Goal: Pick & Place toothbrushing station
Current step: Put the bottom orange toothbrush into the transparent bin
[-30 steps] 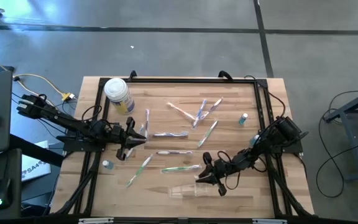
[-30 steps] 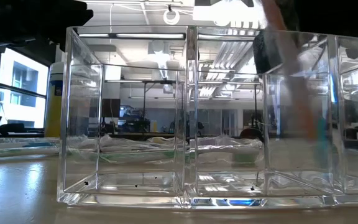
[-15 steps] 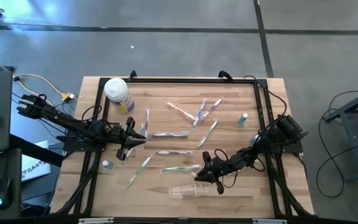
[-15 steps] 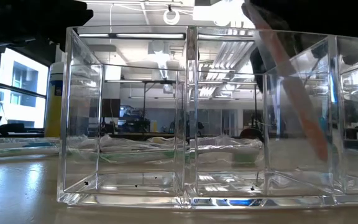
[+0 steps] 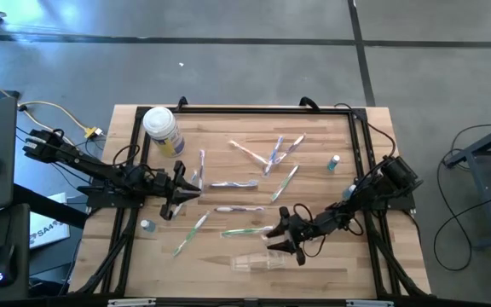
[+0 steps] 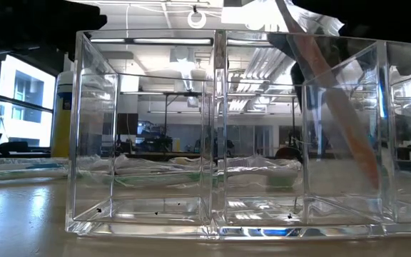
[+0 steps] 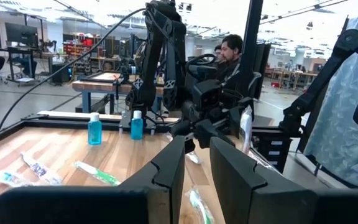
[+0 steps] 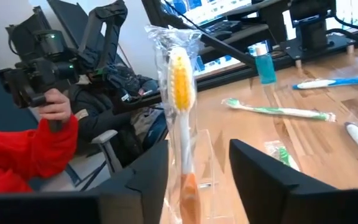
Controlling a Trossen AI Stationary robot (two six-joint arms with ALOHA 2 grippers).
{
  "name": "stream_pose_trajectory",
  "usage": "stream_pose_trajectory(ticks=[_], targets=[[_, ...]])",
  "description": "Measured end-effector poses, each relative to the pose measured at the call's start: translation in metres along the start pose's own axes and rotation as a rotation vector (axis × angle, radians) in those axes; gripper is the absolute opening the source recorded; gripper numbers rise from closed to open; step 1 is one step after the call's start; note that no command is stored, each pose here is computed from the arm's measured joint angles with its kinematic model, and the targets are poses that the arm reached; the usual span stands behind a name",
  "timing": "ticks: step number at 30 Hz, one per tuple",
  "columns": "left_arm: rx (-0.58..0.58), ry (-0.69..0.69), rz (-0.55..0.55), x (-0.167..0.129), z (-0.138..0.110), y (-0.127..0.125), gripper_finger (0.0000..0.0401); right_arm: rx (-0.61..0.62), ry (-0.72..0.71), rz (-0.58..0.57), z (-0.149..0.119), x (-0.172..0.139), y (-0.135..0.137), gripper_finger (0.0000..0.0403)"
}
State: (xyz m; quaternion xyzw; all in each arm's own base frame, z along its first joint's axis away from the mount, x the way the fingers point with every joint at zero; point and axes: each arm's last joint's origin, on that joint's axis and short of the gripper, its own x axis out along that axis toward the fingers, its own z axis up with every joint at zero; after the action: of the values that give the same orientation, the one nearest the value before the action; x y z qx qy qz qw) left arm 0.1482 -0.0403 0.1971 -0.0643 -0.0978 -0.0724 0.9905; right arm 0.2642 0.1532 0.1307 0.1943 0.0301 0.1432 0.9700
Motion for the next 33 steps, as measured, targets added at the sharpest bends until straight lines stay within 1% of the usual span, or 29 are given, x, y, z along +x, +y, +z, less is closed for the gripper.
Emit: stream_pose_trajectory(ticks=[3, 7, 13, 15, 19, 23, 27, 29, 30, 33], targets=[[0.000, -0.002, -0.003, 0.000, 0.000, 0.000, 0.0077, -0.002, -0.003, -0.022, 0.001, -0.003, -0.001, 0.0174], [-0.001, -0.002, -0.002, 0.000, 0.000, 0.000, 0.0077, -0.015, 0.021, -0.043, 0.007, -0.008, 0.003, 0.0169], [-0.001, -0.002, -0.002, 0.000, 0.000, 0.000, 0.0077, -0.057, 0.094, -0.119, 0.021, -0.021, 0.019, 0.0165], [-0.001, -0.002, -0.002, 0.000, 0.000, 0.000, 0.0077, -0.072, 0.127, -0.126, 0.026, -0.027, 0.025, 0.0165], [-0.001, -0.003, -0.002, 0.000, 0.000, 0.000, 0.0077, -0.083, 0.199, -0.101, 0.035, -0.042, 0.038, 0.0165], [-0.001, -0.002, -0.001, 0.000, 0.000, 0.000, 0.0077, -0.043, 0.270, -0.084, 0.045, -0.060, 0.047, 0.0165], [-0.001, -0.003, 0.002, 0.000, 0.000, 0.000, 0.0077, 0.007, 0.330, -0.094, 0.054, -0.077, 0.051, 0.0165], [-0.001, -0.002, 0.002, 0.000, 0.000, 0.000, 0.0077, 0.013, 0.347, -0.085, 0.058, -0.084, 0.054, 0.0165], [-0.001, -0.002, 0.001, 0.000, 0.000, 0.000, 0.0077, 0.001, 0.367, -0.071, 0.059, -0.088, 0.055, 0.0165], [-0.001, -0.002, 0.002, 0.000, 0.000, 0.000, 0.0077, -0.087, 0.472, 0.010, 0.058, -0.098, 0.057, 0.0165]])
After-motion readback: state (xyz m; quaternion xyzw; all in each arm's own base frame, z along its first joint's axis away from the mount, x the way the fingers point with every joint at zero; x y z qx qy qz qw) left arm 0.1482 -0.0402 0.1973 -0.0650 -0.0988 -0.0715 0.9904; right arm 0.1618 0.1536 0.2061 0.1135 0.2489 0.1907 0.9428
